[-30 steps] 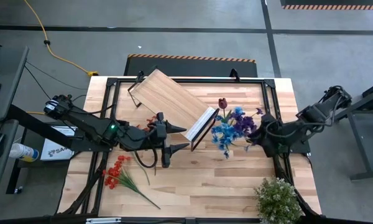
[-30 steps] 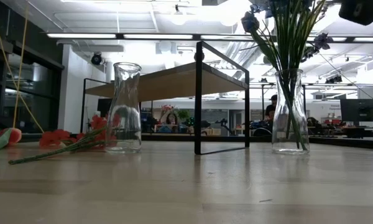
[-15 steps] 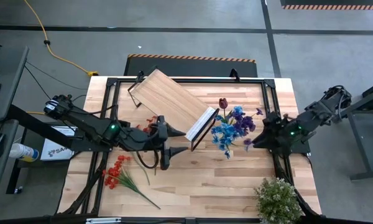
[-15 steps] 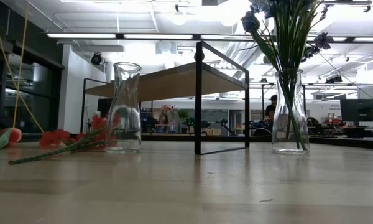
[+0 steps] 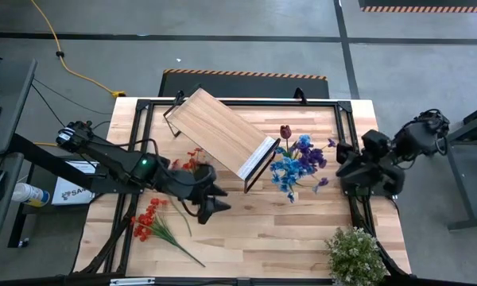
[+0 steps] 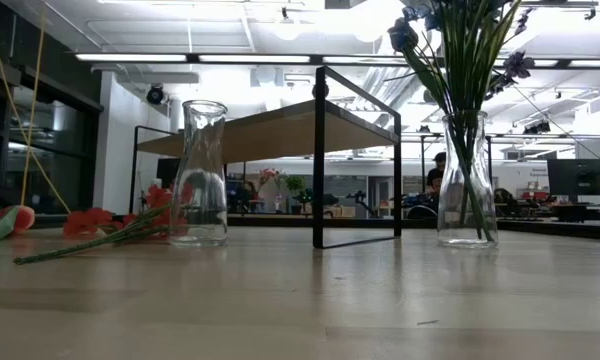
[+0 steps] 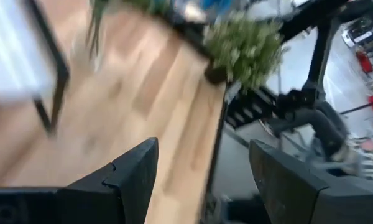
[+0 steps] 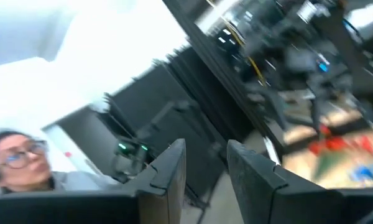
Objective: Pick and place flowers into a vace then onto a shelf
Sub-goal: Put the top red flowers into the left transparent flower vase
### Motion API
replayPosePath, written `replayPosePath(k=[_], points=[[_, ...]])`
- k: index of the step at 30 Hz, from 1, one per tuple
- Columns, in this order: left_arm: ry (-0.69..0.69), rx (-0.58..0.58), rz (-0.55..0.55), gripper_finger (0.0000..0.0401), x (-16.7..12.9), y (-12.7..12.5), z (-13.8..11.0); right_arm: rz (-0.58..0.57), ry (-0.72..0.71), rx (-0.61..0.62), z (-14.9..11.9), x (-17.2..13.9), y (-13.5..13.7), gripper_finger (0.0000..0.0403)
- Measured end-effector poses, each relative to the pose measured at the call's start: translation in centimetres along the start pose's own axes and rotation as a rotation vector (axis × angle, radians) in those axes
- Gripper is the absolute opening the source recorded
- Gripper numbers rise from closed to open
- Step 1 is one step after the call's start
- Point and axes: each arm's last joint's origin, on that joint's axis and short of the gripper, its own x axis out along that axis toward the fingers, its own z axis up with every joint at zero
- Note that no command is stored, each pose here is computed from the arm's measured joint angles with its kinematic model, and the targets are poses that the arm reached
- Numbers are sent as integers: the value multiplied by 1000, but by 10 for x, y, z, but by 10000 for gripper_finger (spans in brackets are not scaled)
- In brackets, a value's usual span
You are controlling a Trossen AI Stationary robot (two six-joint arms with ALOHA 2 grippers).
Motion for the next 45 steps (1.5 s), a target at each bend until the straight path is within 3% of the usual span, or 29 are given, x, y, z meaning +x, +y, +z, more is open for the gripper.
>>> replayPosePath(k=[8,14,22,29,33,36,38,40,45], points=[[190,-325,132,285,-2,14,-14,202,-114,-102,14,-2,14,110],[220,-462,243,284,-5,22,-20,342,-195,-188,23,-6,23,110],[265,-616,413,284,3,32,-31,432,-271,-301,29,-10,30,110],[353,-665,578,284,20,43,-46,442,-291,-320,30,-11,31,110],[402,-675,645,284,34,47,-55,443,-299,-332,31,-11,31,110],[413,-682,635,284,46,46,-58,452,-303,-332,32,-13,31,110],[432,-670,701,284,52,52,-65,456,-306,-333,32,-14,32,110],[407,-667,675,284,60,50,-65,466,-302,-333,32,-16,32,110],[372,-620,776,284,70,59,-73,493,-287,-335,32,-17,33,110]])
